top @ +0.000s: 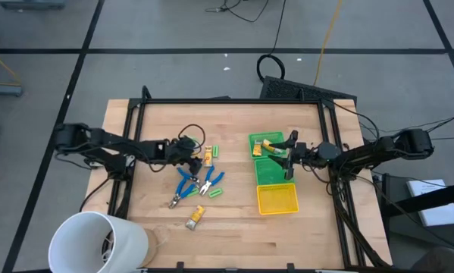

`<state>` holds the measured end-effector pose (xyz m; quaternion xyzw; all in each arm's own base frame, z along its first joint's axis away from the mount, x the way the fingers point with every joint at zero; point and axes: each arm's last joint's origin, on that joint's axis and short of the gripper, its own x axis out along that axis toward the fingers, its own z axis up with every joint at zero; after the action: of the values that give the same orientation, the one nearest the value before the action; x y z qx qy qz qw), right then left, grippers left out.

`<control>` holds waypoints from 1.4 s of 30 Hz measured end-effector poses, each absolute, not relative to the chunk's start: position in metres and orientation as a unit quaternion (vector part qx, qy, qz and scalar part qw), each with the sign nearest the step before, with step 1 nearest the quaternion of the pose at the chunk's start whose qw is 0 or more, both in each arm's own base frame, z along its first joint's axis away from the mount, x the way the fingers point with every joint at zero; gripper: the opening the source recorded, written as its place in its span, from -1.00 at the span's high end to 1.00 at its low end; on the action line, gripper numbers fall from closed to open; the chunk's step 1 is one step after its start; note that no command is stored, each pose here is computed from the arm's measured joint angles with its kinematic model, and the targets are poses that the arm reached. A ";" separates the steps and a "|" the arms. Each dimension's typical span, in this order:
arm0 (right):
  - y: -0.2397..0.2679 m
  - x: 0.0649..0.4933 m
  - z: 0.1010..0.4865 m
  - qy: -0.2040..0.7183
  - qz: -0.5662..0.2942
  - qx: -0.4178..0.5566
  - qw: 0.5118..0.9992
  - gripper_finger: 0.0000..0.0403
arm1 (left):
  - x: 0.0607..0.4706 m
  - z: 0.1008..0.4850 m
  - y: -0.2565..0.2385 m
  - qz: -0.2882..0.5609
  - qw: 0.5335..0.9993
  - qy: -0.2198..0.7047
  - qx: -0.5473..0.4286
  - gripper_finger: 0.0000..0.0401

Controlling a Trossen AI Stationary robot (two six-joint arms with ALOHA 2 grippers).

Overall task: Pick & Place School Supplies
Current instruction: Put the yellow crayon box into the top green bin

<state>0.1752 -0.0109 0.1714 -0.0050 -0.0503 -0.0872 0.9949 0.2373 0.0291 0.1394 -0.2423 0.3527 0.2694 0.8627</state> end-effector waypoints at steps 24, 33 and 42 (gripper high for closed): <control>-0.011 0.176 0.171 -0.049 -0.085 -0.004 0.995 0.08 | 0.200 0.159 0.024 0.213 0.796 0.440 -0.357 -0.31; -0.011 0.176 0.171 -0.048 -0.086 0.000 0.995 0.08 | 0.179 0.167 0.021 0.305 0.754 0.439 -0.383 -0.13; -0.011 0.176 0.171 -0.048 -0.087 -0.001 0.995 0.08 | 0.196 0.153 0.019 0.311 0.774 0.435 -0.339 -0.09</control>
<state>0.1756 -0.0109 0.1713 -0.0007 -0.0480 -0.0867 0.9951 0.1960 0.0192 0.1530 -0.3394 0.4345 0.3107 0.7742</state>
